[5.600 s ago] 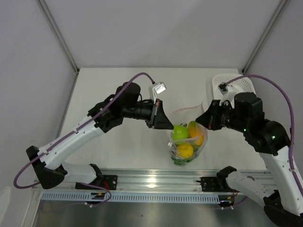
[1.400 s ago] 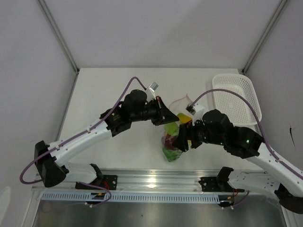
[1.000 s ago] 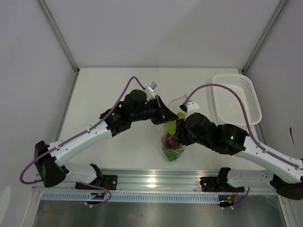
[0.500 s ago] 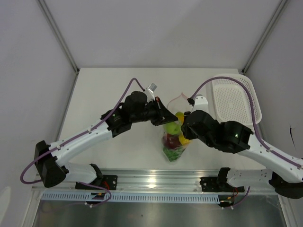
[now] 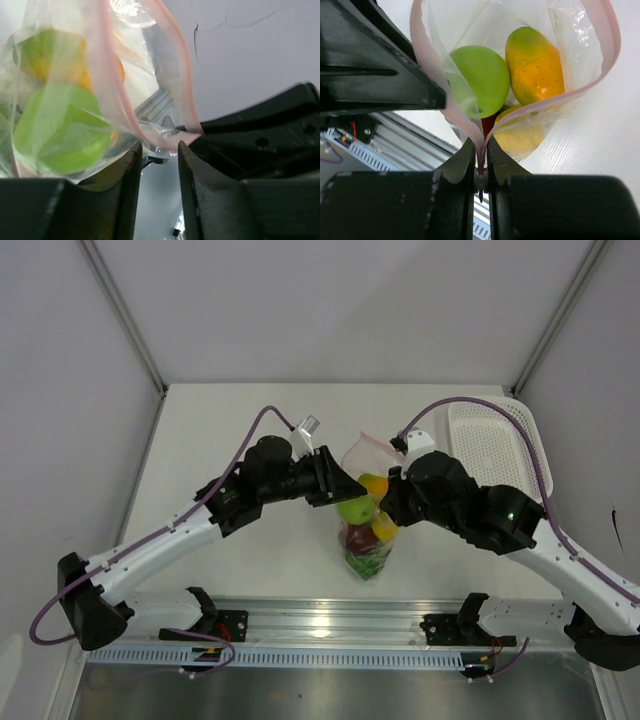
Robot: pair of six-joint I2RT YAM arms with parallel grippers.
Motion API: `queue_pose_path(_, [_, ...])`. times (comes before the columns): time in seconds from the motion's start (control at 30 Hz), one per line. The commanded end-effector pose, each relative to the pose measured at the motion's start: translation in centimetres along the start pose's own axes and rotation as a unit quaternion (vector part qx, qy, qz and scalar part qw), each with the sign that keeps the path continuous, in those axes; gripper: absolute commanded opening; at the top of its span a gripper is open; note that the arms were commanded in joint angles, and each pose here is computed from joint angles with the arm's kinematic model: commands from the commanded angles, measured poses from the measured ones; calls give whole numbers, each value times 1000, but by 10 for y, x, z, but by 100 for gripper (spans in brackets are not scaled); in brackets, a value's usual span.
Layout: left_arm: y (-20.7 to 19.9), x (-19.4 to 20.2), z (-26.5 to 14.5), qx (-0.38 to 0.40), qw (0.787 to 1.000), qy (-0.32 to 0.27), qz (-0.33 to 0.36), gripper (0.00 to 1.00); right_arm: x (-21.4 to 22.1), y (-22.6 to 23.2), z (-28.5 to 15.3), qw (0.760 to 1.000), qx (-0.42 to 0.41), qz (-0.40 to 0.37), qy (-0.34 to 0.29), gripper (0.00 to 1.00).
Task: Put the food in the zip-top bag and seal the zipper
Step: Zip the zipper food storage bag at the center of the board.
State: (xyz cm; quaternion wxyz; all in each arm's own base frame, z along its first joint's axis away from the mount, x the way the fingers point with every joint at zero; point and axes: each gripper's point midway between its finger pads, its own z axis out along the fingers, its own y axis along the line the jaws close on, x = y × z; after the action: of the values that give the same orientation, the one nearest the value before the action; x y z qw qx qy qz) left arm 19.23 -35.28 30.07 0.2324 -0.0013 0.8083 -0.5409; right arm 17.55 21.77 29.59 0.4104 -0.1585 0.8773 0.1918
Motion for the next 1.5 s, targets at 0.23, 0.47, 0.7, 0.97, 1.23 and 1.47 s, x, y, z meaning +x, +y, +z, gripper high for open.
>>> queue_pose_path(0.23, [-17,-44,-98,-1,970,-176,168,57,-30,63,-33,955,-265,-133,-6,0])
queue_pose_path(0.47, [-57,-28,-131,103,915,-176,349,68,-25,70,-51,937,-305,-172,13,0])
queue_pose_path(0.7, [-80,14,-110,212,863,-47,456,95,-10,29,-38,964,-223,-140,26,0])
queue_pose_path(0.97, [-88,24,-94,262,802,3,538,100,33,27,-46,955,-260,-130,58,0])
queue_pose_path(1.23, [-114,33,-76,347,745,90,562,99,25,34,-55,946,-283,-147,52,0])
queue_pose_path(1.47, [-102,62,-53,379,741,216,511,100,20,34,-56,948,-278,-148,44,0])
